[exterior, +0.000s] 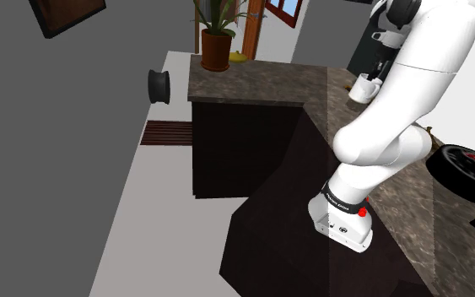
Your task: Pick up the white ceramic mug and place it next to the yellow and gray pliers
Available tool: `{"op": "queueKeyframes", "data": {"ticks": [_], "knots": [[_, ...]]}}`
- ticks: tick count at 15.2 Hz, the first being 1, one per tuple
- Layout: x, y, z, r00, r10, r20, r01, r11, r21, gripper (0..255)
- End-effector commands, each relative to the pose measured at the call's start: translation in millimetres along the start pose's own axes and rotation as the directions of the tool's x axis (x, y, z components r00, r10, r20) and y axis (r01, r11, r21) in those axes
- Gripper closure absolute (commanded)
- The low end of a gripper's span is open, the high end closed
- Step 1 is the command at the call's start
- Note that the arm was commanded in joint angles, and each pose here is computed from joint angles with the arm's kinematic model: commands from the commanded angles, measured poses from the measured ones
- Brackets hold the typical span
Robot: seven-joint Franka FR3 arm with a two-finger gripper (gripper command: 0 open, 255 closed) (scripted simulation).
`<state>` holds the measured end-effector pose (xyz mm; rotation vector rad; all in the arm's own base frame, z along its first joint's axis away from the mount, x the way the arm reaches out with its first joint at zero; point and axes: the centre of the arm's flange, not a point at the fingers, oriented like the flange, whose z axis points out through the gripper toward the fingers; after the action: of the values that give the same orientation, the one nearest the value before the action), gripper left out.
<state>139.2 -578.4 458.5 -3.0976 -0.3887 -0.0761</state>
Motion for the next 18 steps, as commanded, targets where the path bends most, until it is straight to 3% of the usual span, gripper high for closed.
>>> {"op": "queueKeyframes", "data": {"ticks": [1, 18], "knots": [[0, 0, 11, 1.0, 0.0, 0.0, 0.0, 1.0, -0.001, 255], [-5, 1, 99, 1.0, 0.0, 0.0, 0.0, 1.0, -0.001, 255]]}}
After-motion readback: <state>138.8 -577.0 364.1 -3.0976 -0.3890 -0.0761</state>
